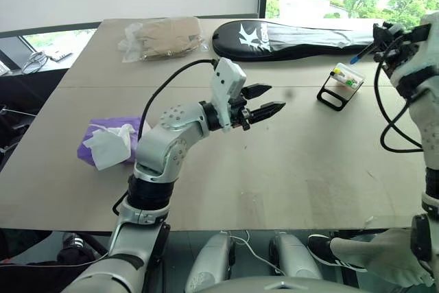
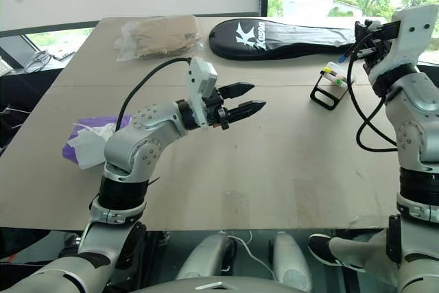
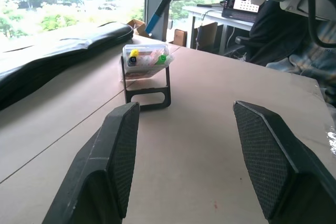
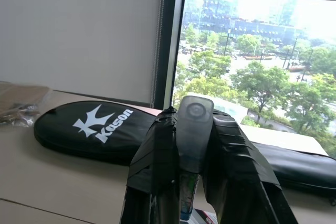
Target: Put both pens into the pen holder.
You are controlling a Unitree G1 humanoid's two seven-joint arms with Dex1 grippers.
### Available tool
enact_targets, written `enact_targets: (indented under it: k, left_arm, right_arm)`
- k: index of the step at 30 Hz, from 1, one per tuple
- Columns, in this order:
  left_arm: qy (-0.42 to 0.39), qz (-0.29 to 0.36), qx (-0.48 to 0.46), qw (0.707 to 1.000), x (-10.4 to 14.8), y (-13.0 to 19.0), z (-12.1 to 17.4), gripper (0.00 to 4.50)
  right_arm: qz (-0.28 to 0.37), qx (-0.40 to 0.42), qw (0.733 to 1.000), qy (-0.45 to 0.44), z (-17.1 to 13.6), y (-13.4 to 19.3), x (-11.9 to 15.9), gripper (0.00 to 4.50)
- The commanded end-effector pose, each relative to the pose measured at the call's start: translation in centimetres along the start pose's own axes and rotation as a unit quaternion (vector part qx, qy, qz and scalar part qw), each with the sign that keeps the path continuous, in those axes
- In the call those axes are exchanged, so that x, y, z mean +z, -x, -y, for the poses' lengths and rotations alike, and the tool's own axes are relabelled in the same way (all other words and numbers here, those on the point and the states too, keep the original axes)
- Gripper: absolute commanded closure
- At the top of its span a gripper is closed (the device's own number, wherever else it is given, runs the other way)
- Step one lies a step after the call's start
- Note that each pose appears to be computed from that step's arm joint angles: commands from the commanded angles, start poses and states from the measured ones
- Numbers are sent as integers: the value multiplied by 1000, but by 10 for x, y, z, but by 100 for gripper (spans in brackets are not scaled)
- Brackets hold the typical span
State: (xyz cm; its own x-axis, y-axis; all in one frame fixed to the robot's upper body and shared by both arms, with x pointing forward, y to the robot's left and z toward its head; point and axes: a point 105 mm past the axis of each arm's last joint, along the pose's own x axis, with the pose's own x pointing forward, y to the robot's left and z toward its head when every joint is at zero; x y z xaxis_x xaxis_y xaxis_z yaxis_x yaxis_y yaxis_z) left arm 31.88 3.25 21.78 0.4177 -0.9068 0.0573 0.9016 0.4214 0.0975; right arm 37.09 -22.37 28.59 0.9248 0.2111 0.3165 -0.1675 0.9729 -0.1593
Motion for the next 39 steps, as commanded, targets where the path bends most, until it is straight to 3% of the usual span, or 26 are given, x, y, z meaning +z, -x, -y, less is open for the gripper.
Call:
enact_targets:
  k: [1,15,16,17,23,25,28,32,36,39]
  left_arm:
    - [-21,18,5,1000,11,0,3,158]
    - [-27,22,26,999,8,3,0,158]
    - [-26,24,23,999,9,2,0,158]
    - [-25,26,21,999,10,1,1,158]
    - [-19,36,8,999,14,5,5,158]
    - [-17,34,9,999,13,6,5,158]
    - [-16,11,40,999,1,16,-4,158]
    - [-1,-28,125,992,-23,47,-23,158]
    - [40,-61,198,977,-43,86,-25,158]
    - [58,-82,223,970,-54,107,-16,158]
  right_arm:
    - [26,9,999,26,-5,-6,11,440]
    - [-10,31,993,110,-19,-15,-30,440]
    - [-21,32,992,121,-18,-16,-37,331]
    - [-29,32,990,131,-18,-16,-41,299]
    - [-13,33,990,139,-17,-7,-31,14]
    - [-3,45,991,130,-20,-1,-24,5]
    - [-1,143,986,86,-45,27,-12,5]
    - [-82,247,964,50,-72,77,-35,5]
    - [-165,258,951,48,-73,119,-69,5]
    - [-188,251,949,35,-70,132,-80,5]
